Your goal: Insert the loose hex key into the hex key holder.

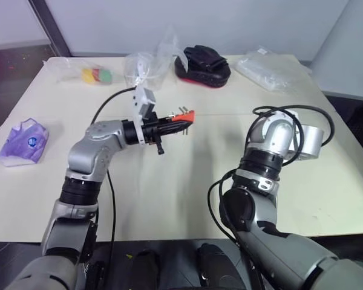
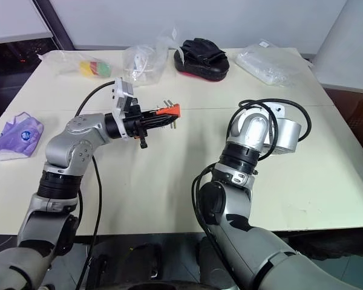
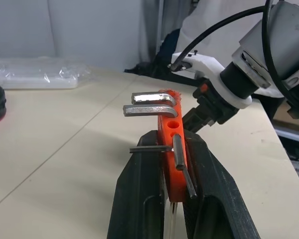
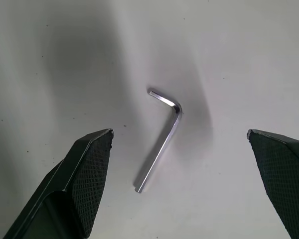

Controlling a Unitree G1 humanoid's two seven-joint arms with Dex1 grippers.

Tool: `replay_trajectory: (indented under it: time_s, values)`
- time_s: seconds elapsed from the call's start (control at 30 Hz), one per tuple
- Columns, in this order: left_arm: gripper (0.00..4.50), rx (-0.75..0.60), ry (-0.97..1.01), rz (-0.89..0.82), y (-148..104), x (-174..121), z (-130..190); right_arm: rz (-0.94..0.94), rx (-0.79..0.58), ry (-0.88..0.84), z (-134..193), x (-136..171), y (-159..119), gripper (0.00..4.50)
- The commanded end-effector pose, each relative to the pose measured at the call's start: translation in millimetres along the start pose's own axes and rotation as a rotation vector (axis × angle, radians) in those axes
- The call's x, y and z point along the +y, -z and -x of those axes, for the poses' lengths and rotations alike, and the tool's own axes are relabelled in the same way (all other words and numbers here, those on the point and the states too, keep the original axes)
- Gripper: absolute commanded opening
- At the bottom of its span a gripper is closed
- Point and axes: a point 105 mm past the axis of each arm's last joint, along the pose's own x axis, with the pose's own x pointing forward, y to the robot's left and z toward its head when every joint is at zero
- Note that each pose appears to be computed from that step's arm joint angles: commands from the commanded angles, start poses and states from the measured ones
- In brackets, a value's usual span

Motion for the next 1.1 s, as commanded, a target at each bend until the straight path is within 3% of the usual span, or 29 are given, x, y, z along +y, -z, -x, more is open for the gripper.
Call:
replay_trajectory:
  time_s: [0.03,1.0,1.1]
  values:
    - [0.00,-0.031,-0.004,-0.041,-12.1,-2.3,1.9,0.049,0.052,-0.109,-6.1,42.9,16.1,4.44]
    - [0.00,-0.032,-0.003,-0.036,-12.6,-5.3,0.4,-0.002,0.105,-0.001,-37.0,10.3,22.5,4.44]
    - [0.00,-0.033,-0.002,-0.036,-12.9,-5.2,0.1,-0.003,0.100,0.004,-38.8,7.5,21.2,3.62]
